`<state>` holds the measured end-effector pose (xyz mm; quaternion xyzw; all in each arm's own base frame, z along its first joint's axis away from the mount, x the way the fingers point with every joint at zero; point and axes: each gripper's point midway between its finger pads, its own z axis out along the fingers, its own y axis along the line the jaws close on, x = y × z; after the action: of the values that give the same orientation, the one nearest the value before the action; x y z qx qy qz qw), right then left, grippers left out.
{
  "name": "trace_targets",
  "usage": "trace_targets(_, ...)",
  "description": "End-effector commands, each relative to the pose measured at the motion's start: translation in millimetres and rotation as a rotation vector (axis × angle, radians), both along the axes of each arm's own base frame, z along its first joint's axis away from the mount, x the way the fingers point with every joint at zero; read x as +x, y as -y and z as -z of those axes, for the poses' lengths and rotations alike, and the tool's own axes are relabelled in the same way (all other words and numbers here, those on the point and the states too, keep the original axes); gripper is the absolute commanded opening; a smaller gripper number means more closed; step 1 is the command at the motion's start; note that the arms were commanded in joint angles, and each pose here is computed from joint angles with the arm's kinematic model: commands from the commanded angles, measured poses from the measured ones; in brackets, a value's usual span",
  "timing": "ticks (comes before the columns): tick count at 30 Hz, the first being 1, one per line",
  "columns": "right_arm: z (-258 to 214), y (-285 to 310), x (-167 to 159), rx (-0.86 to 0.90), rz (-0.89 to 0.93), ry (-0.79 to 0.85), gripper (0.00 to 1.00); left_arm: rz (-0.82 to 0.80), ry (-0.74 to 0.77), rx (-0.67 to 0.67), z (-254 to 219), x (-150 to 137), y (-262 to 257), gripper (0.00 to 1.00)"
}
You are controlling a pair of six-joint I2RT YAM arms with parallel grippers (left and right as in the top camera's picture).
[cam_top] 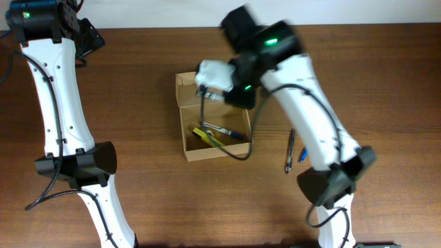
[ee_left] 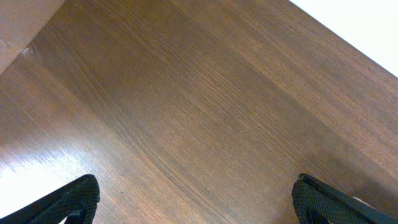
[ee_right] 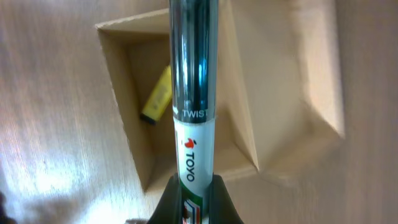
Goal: Pack container
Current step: 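Carry the second marker into the box and release it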
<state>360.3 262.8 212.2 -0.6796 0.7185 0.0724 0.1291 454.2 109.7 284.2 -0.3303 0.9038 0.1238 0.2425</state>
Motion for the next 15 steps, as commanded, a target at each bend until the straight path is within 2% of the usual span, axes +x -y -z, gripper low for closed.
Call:
trace_targets(1,37,-12,-6,-0.045,-0.110,-0.023,0.04,0.003,0.036,0.019,-18,-6,-3,1.00)
trace_targets(10,138,-11,-11,-0.113,-0.113,-0.137,0.04,0.003,0.036,0.019,-18,-6,-3,1.00)
trace_targets(15,168,-6,-19,-0.137,-0.111,-0.189,0.04,0.003,0.036,0.019,-18,-6,-3,1.00)
